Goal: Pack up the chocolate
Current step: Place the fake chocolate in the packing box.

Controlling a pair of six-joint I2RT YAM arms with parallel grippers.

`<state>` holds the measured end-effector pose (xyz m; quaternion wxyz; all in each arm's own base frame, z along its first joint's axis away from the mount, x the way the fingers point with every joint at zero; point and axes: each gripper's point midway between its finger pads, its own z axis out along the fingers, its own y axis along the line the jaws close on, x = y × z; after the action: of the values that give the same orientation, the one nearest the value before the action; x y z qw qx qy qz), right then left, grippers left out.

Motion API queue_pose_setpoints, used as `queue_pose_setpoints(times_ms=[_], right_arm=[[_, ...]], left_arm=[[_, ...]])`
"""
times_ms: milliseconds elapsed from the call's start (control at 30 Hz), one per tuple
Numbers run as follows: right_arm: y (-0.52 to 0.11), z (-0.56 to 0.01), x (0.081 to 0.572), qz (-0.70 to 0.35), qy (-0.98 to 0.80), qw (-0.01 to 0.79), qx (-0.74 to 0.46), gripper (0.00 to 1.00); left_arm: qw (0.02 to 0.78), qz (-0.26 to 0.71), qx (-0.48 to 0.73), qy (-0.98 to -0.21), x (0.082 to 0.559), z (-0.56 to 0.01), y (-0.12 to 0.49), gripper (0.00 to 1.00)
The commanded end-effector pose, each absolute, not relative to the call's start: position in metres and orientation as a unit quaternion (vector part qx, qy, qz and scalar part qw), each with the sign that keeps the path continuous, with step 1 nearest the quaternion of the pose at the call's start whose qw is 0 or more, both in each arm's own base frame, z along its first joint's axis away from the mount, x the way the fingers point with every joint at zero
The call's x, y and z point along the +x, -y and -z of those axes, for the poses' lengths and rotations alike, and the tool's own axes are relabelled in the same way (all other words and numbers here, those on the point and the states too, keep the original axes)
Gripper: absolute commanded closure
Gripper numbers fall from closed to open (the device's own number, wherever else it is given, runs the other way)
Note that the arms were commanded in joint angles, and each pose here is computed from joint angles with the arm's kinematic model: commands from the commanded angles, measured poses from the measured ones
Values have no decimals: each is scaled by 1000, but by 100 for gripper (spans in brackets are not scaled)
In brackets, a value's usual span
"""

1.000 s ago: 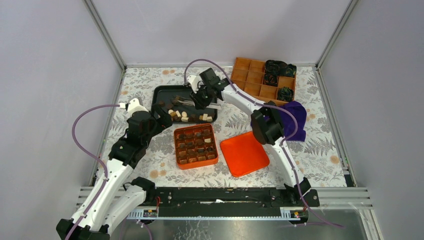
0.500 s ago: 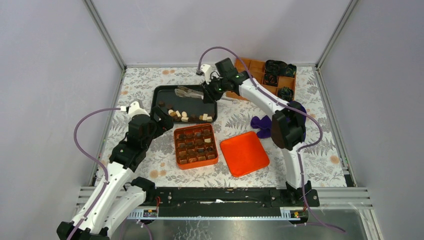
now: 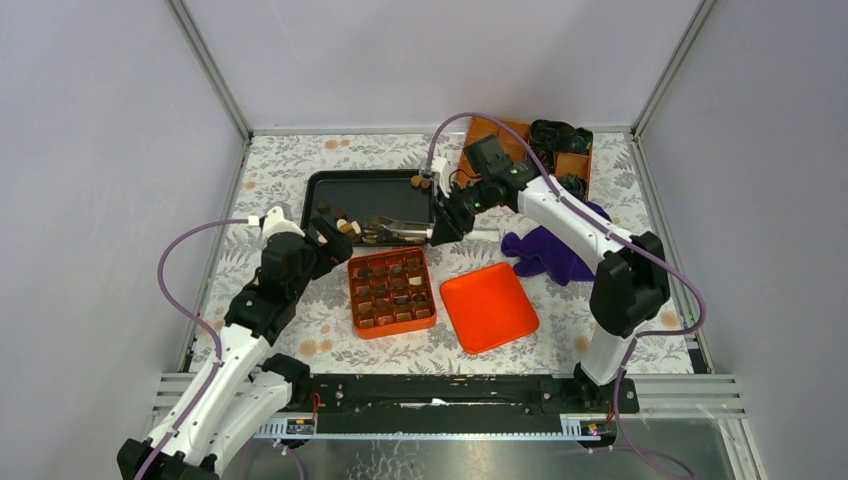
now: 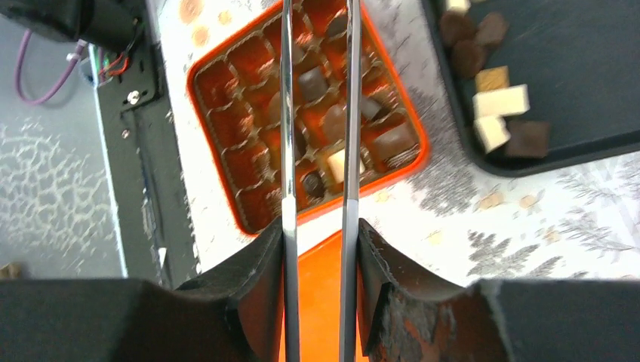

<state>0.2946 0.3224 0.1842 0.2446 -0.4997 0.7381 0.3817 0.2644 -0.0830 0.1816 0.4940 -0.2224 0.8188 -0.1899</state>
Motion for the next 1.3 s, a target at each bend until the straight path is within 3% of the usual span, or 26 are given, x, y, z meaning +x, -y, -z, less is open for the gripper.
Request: queue_pose_setpoints(times_ms=[0,433,1100,1267], right_arm=[[-313,-192,256,-417,-711,225,-520,91],[-331,-160,201,-383,-678,178,-601,88],[-346,-142,204,-310,-685,193,-630,84],[-349,-142,205,-305,-686,194,-631,77]], left_arm=[[512,217,-220,-802,274,-193,90,2],[503,232,-225,-802,270,-186,94,4],[494,233,-227,-806,269,-177,96,4],[495,234,-227,-805,269,-178,96,4]])
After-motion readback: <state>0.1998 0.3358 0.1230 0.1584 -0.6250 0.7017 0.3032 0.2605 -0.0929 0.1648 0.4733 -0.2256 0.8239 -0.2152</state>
